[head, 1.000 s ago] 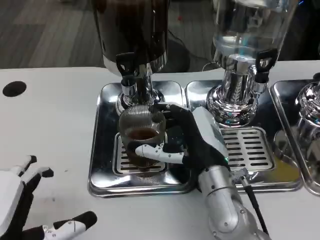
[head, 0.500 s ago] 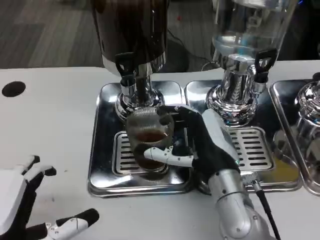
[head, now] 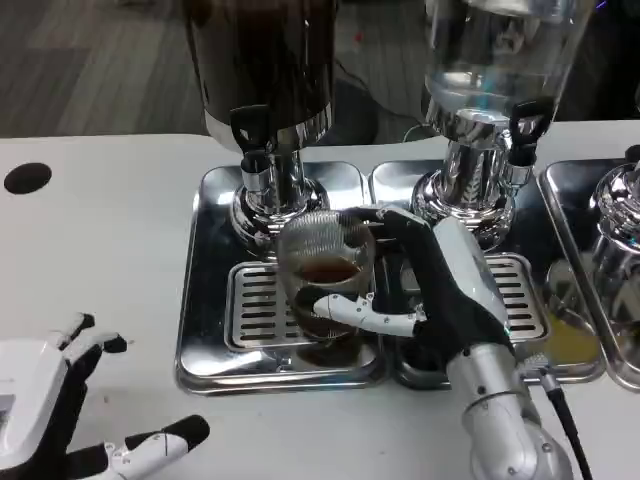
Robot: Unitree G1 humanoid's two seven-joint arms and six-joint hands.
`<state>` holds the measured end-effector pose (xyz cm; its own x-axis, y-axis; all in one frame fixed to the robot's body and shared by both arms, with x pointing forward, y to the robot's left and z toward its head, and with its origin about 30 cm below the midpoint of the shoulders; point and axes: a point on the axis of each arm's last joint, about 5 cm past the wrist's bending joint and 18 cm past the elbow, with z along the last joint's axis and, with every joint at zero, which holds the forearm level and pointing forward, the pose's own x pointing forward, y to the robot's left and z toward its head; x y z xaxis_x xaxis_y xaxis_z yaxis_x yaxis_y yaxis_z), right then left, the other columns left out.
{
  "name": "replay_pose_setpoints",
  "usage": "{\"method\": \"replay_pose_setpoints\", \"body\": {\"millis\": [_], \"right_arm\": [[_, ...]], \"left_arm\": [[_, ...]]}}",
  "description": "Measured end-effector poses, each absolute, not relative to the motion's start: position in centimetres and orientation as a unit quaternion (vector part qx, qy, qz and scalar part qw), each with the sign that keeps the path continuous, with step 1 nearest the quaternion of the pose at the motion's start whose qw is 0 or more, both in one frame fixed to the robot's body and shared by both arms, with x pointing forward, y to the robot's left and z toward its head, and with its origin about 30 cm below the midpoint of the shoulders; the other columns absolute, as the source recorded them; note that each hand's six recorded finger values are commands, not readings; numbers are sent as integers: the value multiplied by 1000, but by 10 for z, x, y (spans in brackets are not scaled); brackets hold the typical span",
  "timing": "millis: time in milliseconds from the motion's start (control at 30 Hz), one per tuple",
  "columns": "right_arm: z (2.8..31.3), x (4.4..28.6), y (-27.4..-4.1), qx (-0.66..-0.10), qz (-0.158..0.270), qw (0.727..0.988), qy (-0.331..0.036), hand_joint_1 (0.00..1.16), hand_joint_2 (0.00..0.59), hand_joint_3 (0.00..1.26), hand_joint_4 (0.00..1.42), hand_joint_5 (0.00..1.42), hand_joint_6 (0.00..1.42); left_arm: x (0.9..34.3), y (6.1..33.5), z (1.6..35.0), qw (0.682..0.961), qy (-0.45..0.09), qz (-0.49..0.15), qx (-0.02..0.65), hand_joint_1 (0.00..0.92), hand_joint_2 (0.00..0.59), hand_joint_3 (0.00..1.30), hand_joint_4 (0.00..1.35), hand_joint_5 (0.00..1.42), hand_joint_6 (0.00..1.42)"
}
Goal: Grasp the cup under the faucet to collect the drink, then remove the cup.
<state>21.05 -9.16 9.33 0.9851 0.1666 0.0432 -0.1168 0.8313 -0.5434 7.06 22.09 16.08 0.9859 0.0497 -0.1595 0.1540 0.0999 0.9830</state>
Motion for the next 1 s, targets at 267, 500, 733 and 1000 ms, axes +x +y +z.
{"method": "replay_pose_setpoints", "body": {"millis": [267, 500, 733, 1000], "right_arm": [[97, 202, -106, -282, 73, 955, -49, 703, 121, 453, 492, 440, 219], [98, 188, -122, -278, 75, 956, -51, 707, 116, 454, 495, 443, 219], [97, 170, -139, -275, 83, 957, -50, 709, 115, 461, 496, 446, 219], [98, 153, -161, -274, 81, 957, -55, 710, 115, 466, 496, 447, 219]], "left_arm": [[74, 217, 159, 734, 75, -39, 674, 0, 84, 300, 130, 207, 484], [75, 213, 156, 739, 73, -46, 668, 0, 84, 300, 130, 208, 482], [76, 212, 156, 735, 77, -43, 672, 0, 84, 300, 130, 208, 486], [77, 207, 153, 738, 77, -49, 669, 0, 84, 300, 130, 208, 486]]}}
